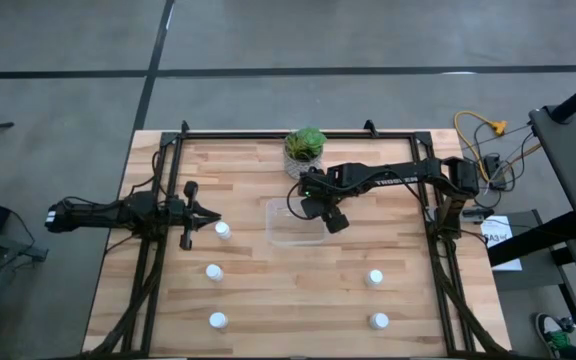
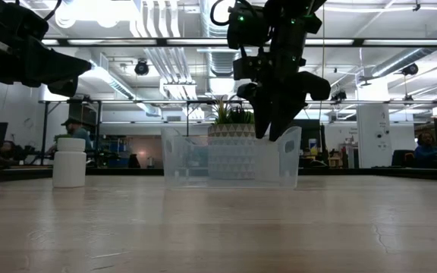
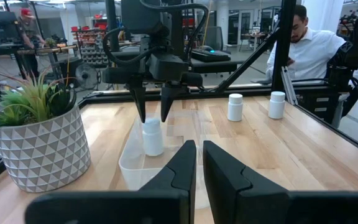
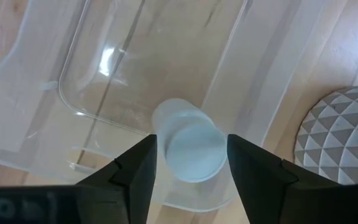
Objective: Pick and place pill bottles into a basket
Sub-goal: Put the white medicine bottle into the transparent bin
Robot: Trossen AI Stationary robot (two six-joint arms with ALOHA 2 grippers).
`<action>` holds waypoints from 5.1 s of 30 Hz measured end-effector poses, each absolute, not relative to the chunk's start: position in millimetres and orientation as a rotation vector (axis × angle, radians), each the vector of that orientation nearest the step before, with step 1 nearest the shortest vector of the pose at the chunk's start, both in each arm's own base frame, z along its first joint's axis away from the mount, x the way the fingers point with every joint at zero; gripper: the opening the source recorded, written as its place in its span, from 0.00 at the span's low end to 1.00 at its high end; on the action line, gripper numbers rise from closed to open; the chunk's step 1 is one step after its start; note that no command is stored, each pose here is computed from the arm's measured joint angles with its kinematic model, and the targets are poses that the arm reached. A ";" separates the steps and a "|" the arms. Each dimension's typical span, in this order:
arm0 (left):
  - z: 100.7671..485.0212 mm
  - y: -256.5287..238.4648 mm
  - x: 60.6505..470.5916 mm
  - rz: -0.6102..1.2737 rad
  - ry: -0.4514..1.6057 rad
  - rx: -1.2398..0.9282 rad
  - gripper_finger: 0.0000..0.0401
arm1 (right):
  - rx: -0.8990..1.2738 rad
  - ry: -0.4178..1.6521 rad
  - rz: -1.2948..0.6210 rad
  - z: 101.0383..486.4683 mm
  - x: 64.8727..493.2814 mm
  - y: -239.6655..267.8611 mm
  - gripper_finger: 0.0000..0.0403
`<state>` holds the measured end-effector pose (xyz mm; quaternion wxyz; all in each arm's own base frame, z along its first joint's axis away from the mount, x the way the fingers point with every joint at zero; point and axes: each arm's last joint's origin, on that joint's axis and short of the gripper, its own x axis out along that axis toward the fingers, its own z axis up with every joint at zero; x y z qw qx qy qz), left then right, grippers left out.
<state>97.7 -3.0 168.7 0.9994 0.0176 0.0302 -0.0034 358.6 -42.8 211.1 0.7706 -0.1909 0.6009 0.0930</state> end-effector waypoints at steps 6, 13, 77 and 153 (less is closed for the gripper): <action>168.7 -3.0 97.7 -0.007 0.060 0.035 0.03 | -0.413 1.309 0.203 213.2 356.8 -42.6 0.46; 168.7 -3.0 97.7 -0.007 0.060 0.035 0.03 | -0.366 1.369 0.192 226.3 352.5 -40.8 0.46; 168.7 -3.0 97.7 -0.007 0.060 0.035 0.03 | -0.123 1.460 0.188 237.9 236.8 141.2 0.46; 168.7 -3.0 97.7 -0.007 0.060 0.035 0.03 | -0.134 1.464 0.171 205.9 221.0 148.7 0.46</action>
